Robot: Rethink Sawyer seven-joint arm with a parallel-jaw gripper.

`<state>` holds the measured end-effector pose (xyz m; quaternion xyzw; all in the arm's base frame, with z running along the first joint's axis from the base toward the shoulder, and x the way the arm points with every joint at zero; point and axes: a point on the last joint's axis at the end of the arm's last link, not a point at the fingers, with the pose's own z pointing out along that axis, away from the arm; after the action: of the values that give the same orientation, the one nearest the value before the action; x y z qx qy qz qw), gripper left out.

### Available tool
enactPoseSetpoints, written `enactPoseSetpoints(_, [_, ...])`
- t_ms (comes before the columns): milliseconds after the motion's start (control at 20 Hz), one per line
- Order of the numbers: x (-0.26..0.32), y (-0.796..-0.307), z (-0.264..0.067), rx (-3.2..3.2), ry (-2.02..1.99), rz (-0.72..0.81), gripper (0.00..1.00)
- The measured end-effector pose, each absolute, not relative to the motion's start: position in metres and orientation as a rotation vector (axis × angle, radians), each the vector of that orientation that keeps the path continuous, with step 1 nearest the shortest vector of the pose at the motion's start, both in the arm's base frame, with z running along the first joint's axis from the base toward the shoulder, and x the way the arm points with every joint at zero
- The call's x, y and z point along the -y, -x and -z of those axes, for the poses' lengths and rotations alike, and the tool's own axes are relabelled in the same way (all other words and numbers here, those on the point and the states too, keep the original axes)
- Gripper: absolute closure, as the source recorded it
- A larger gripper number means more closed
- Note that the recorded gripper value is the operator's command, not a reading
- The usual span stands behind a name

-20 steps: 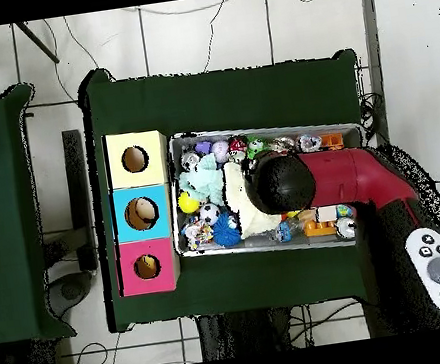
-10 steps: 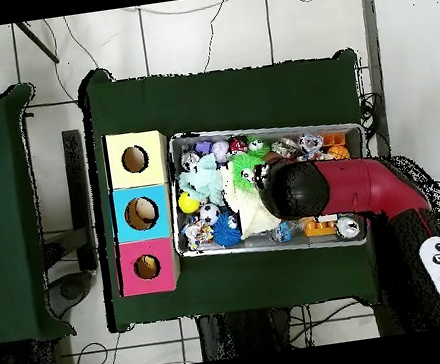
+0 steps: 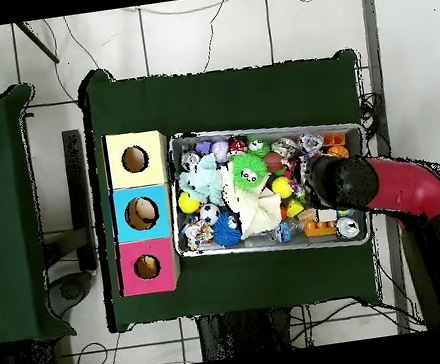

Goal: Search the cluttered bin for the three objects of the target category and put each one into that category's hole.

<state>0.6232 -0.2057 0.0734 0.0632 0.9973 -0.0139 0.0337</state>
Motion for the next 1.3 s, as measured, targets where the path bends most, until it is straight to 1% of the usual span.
enactPoseSetpoints(300, [0.245, -0.625, -0.051, -3.056, -0.295, 0.024, 0.0])
enactPoseSetpoints(650, [0.26, -0.637, -0.037, -3.039, -0.327, 0.021, 0.0])
enactPoseSetpoints(1000, [0.25, -0.656, -0.042, -3.023, -0.29, 0.039, 0.0])
enactPoseSetpoints(1300, [0.229, -0.686, -0.052, -3.032, -0.228, 0.059, 0.0])
